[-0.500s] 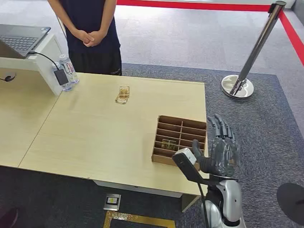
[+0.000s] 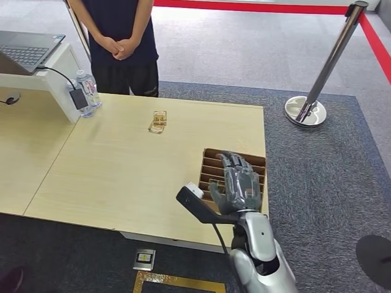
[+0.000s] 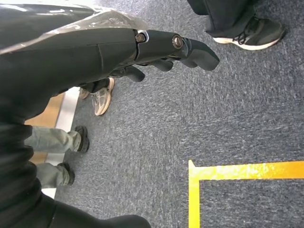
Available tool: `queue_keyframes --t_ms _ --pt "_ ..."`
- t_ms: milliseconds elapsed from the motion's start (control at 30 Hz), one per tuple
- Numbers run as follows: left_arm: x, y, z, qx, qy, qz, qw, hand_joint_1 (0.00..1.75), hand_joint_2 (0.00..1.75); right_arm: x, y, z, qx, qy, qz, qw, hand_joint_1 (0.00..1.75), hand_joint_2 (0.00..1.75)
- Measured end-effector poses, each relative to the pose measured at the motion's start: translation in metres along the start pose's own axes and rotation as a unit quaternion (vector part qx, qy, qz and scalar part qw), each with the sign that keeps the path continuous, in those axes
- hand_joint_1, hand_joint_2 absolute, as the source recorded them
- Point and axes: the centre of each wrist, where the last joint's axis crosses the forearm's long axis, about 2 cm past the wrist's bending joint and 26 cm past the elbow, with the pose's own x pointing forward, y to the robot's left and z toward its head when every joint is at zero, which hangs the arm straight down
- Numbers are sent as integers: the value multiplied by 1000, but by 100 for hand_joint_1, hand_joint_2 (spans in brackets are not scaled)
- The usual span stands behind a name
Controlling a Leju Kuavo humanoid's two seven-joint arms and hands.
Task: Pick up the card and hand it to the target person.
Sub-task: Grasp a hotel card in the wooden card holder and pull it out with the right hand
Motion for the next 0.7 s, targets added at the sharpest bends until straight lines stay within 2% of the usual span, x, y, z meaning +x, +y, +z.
queue_keyframes --t_ms 700 --pt "1 0 0 1 9 1 1000 0 175 5 15 -9 34 36 50 998 62 175"
